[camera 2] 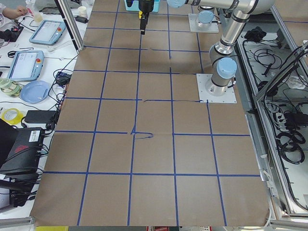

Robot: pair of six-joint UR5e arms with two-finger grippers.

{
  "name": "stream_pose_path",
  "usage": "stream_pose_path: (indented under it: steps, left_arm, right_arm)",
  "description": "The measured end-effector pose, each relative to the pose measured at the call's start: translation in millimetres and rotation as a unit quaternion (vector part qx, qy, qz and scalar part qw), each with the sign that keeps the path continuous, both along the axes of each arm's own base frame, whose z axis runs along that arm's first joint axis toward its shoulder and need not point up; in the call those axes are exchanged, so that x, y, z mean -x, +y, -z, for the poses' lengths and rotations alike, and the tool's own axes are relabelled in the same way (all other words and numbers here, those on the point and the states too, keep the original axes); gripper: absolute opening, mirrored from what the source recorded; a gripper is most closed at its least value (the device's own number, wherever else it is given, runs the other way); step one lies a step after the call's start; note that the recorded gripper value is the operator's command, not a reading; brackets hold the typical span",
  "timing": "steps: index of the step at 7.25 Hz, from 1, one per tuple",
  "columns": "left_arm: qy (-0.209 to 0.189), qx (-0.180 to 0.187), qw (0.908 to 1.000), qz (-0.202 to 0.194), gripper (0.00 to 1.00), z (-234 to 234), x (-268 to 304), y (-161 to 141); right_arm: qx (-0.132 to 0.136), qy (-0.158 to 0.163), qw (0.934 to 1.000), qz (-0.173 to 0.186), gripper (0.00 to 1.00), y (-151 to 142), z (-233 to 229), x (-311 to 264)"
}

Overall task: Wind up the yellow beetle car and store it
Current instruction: 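Lower the right gripper over the yellow car and close on it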

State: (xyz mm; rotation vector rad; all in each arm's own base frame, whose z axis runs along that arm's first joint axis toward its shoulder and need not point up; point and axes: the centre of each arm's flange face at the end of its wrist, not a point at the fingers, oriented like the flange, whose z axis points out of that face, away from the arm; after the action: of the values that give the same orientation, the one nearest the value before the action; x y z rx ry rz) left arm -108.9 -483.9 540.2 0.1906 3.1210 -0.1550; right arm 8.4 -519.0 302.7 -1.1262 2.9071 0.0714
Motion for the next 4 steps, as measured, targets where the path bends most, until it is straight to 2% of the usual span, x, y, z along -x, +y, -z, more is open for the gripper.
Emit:
stream_pose_path:
  steps: [1, 2, 3, 4]
  left_arm:
    - [0.000, 0.000, 1.0000, 0.000, 1.00, -0.2, 0.0, 0.0]
    - [0.000, 0.001, 1.0000, 0.000, 1.00, -0.5, 0.1, 0.2]
    - [0.000, 0.001, 1.0000, 0.000, 1.00, -1.1, 0.4, 0.5]
    - [0.000, 0.001, 1.0000, 0.001, 1.00, -1.1, 1.0, 0.6]
  right_arm:
    - [0.009, 0.000, 0.9955, -0.094, 1.00, -0.8, 18.6, 5.8]
    - [0.017, 0.002, 0.9817, -0.190, 1.00, -6.8, 33.3, 13.5]
    - [0.021, 0.004, 0.9642, -0.264, 1.00, -12.2, 44.9, 23.0]
    - [0.022, 0.004, 0.9468, -0.321, 1.00, -17.1, 56.8, 34.2]
